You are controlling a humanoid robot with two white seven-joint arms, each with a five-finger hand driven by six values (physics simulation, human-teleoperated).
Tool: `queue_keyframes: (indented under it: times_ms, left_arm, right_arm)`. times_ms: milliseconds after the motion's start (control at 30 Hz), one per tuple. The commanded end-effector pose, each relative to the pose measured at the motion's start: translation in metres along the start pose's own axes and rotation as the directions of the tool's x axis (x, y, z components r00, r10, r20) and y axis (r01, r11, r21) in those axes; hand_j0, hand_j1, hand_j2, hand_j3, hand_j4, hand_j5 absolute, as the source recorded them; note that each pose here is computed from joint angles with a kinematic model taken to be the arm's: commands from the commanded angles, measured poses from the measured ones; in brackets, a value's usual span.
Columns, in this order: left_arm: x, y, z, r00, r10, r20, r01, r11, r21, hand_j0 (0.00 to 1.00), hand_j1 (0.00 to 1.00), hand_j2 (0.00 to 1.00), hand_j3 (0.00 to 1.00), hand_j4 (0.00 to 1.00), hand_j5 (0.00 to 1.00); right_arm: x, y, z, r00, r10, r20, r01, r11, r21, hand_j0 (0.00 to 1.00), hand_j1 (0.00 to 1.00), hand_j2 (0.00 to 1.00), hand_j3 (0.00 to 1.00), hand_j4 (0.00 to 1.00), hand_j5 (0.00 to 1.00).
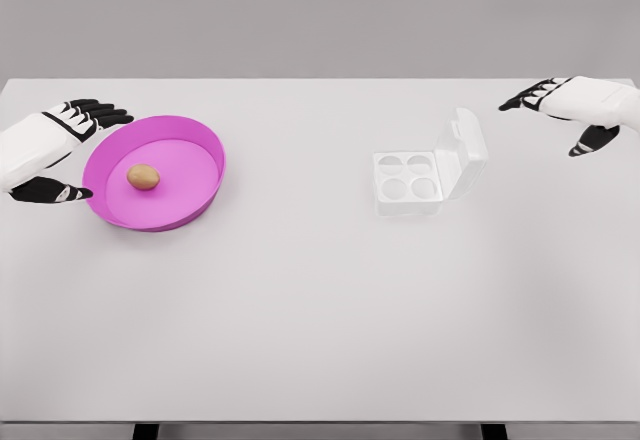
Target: Pack egg into the box and close the box lid
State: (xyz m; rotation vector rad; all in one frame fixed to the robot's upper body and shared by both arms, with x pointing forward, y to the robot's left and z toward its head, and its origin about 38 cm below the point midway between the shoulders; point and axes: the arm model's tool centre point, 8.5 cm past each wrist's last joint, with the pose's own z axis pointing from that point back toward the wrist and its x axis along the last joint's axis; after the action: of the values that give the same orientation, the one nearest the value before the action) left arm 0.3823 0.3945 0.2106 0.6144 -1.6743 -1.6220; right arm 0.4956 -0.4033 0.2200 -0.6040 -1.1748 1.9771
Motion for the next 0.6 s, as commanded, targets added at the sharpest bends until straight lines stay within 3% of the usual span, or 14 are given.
queue_keyframes:
  times_ms: [0,200,267,333,400,467,533,567]
  left_arm:
    - [-0.001,0.001,0.001,1.0,0.005,-0.002,-0.005,1.0,0.004,1.0,1.0,1.0,1.0,1.0,1.0]
    - [0.001,0.0,-0.002,1.0,0.006,0.003,-0.006,1.0,-0.003,1.0,1.0,1.0,1.0,1.0,1.0]
    - [0.002,-0.006,-0.005,1.0,0.008,0.009,-0.007,0.996,-0.09,1.0,1.0,1.0,1.0,1.0,1.0]
    - [0.004,-0.009,-0.009,1.0,0.009,0.018,-0.006,0.99,-0.141,1.0,1.0,1.0,1.0,1.0,1.0]
    - [0.006,-0.012,-0.014,1.0,0.002,0.03,0.005,0.97,-0.243,1.0,1.0,1.0,1.0,1.0,1.0]
    - [0.006,-0.016,-0.016,0.999,-0.001,0.037,0.013,0.942,-0.335,1.0,1.0,1.0,1.0,1.0,1.0]
    - [0.007,-0.018,-0.019,0.999,0.0,0.042,0.016,0.929,-0.369,1.0,1.0,1.0,1.0,1.0,1.0]
    - [0.009,-0.015,-0.024,0.999,-0.001,0.05,0.018,0.935,-0.353,1.0,1.0,1.0,1.0,1.0,1.0]
  right_arm:
    - [-0.001,-0.001,0.0,1.0,-0.005,-0.003,0.005,1.0,-0.007,1.0,1.0,1.0,1.0,1.0,1.0]
    - [-0.003,-0.003,0.002,1.0,-0.009,-0.009,0.009,1.0,-0.013,1.0,1.0,1.0,1.0,1.0,1.0]
    - [-0.005,0.003,0.003,1.0,-0.016,-0.017,0.016,1.0,-0.003,1.0,1.0,1.0,1.0,1.0,1.0]
    - [-0.007,0.006,0.004,1.0,-0.018,-0.025,0.018,1.0,0.009,1.0,1.0,1.0,1.0,1.0,1.0]
    - [-0.01,0.009,0.006,0.999,0.023,-0.038,-0.021,0.999,0.049,1.0,1.0,1.0,1.0,1.0,1.0]
    - [-0.011,0.006,0.006,0.999,0.03,-0.042,-0.028,0.999,0.044,1.0,1.0,1.0,1.0,1.0,1.0]
    - [-0.011,0.007,0.006,0.999,0.03,-0.042,-0.028,0.998,0.048,1.0,1.0,1.0,1.0,1.0,1.0]
    - [-0.011,0.008,0.006,0.999,0.029,-0.042,-0.027,0.998,0.049,1.0,1.0,1.0,1.0,1.0,1.0]
